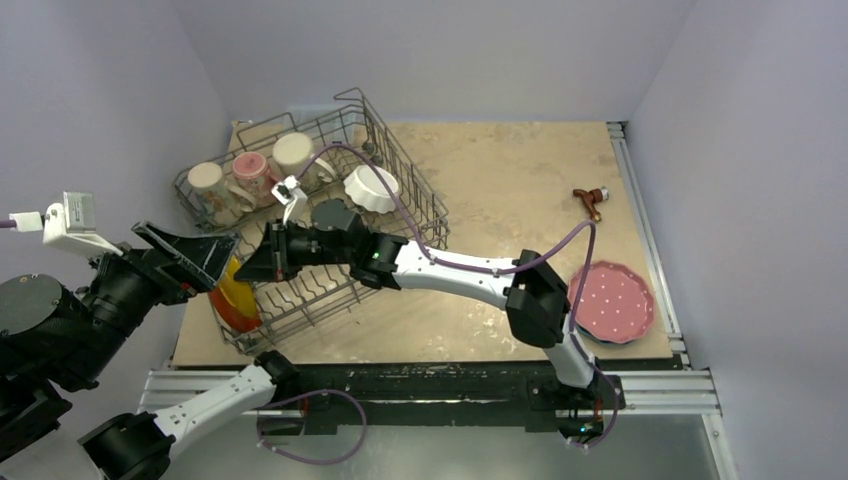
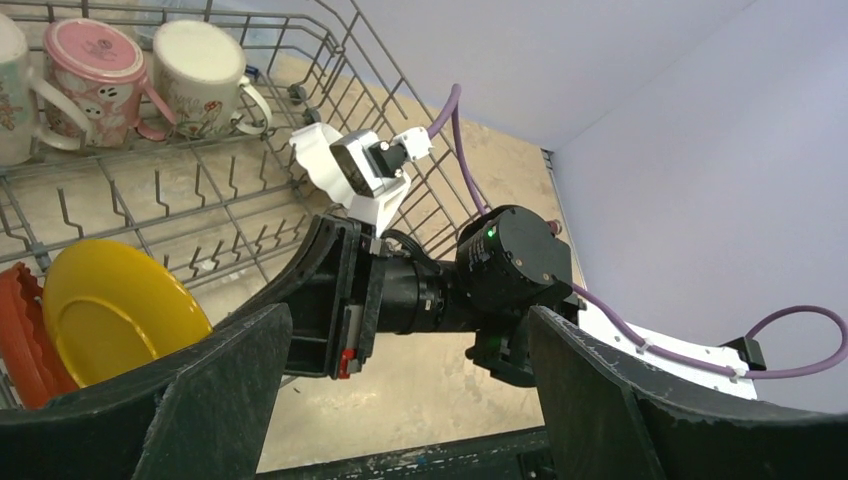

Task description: Load the mixed dishes into the dish rack

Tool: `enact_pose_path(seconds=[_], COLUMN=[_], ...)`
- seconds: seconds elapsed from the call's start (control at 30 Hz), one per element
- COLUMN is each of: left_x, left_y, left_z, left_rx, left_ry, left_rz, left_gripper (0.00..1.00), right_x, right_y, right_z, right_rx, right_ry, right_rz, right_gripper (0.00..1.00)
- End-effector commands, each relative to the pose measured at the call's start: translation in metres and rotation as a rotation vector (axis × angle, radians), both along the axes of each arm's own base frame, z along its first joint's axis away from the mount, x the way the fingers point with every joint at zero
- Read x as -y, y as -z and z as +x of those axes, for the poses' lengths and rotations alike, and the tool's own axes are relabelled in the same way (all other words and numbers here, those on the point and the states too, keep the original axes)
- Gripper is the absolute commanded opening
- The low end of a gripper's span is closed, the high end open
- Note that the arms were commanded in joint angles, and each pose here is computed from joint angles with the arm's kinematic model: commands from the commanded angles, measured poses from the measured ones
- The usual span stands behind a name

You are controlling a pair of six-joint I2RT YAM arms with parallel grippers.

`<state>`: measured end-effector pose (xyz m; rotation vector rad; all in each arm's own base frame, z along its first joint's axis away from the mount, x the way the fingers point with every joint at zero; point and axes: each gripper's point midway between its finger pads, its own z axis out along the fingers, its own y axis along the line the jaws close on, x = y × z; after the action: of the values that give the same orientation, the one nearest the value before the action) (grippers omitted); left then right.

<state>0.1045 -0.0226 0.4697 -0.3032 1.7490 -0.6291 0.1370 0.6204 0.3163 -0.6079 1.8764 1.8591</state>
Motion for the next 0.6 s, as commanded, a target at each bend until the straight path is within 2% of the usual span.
enact_pose_path(seconds=[0.0, 0.37, 0.57], left_x=[0.001, 0.004, 0.006], left_y=[-0.001, -0.001, -0.001], left_z=[-0.005, -0.005, -0.004], left_rx=[-0.008, -0.012, -0.015], left_ry=[0.016, 0.03, 0.034], left_rz=[-0.021, -0.025, -0.029], left_gripper=[0.87, 0.86, 0.86], right_x=[0.007, -0.011, -0.018], right_y=[-0.058, -0.027, 0.001], right_z=[0.011, 0.023, 0.035], right_rx=[0.047, 0.042, 0.024], right_ry=[0.063, 0.089, 0.143], right_rz=[0.134, 0.068, -0.015], right_gripper=[0.0, 0.0, 0.0])
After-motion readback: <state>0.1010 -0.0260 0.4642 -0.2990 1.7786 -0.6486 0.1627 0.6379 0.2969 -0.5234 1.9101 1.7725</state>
